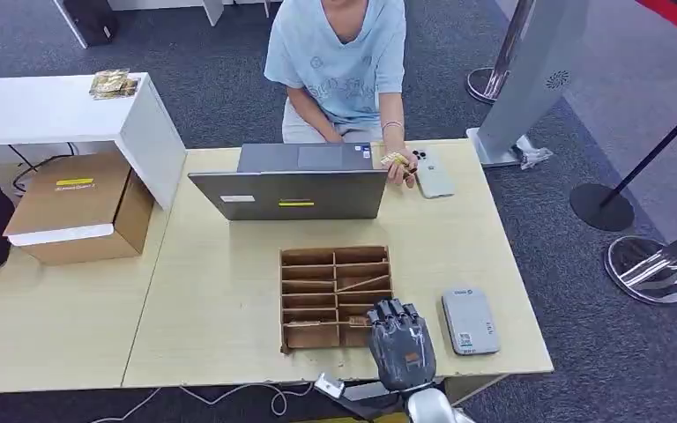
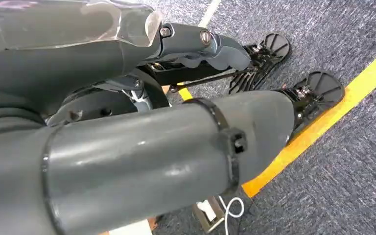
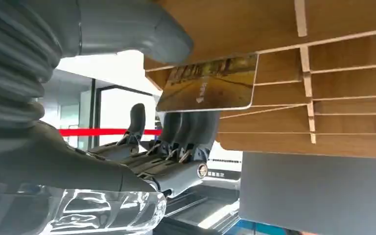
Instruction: Pass the card to the sensor for recognition and then transmit it.
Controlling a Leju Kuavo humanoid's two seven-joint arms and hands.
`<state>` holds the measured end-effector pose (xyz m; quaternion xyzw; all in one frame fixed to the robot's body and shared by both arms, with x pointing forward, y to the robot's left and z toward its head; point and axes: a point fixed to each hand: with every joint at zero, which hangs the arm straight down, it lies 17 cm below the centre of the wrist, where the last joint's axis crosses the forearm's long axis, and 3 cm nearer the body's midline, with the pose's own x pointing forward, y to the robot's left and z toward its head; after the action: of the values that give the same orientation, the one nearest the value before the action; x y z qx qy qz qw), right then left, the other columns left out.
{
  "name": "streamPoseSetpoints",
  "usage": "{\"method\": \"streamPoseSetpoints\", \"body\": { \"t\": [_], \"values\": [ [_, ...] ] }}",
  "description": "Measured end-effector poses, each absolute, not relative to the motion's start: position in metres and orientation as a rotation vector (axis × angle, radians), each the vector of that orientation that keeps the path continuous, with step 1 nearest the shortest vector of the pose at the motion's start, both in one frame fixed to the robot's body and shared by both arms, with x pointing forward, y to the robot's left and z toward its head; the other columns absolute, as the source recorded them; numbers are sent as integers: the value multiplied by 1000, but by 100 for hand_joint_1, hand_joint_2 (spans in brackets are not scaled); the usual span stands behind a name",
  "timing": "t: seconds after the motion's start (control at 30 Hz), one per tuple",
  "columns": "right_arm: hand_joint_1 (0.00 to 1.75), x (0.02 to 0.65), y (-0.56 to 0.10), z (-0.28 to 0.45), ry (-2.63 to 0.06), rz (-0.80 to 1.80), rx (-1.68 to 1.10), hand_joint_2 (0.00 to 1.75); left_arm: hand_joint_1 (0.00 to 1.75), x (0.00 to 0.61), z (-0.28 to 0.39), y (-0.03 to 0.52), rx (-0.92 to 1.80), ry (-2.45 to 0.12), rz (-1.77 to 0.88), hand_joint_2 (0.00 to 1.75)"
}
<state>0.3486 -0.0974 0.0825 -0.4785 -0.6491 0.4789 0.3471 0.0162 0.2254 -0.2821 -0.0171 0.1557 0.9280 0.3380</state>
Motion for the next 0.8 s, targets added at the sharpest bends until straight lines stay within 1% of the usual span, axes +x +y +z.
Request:
{"method": "streamPoseSetpoints", "body": {
  "t": [0.03,0.07,0.1,0.13,0.53,0.8],
  "values": [
    [154,349,-98,82,-1683,1244,-1241,175,0,16,-282,226,-45,403,2418,0],
    [162,349,-98,81,-1682,1246,-1241,175,0,17,-282,227,-46,400,2418,0],
    [162,349,-98,81,-1683,1246,-1241,175,0,17,-282,227,-46,398,2419,0],
    [175,349,-98,81,-1685,1247,-1240,175,0,17,-282,228,-47,394,2419,0],
    [175,349,-93,86,-1733,1254,-1216,175,0,18,-283,230,-49,387,2420,0],
    [175,343,-87,102,-1836,1179,-1178,175,0,17,-282,229,-44,391,2419,0]
  ]
}}
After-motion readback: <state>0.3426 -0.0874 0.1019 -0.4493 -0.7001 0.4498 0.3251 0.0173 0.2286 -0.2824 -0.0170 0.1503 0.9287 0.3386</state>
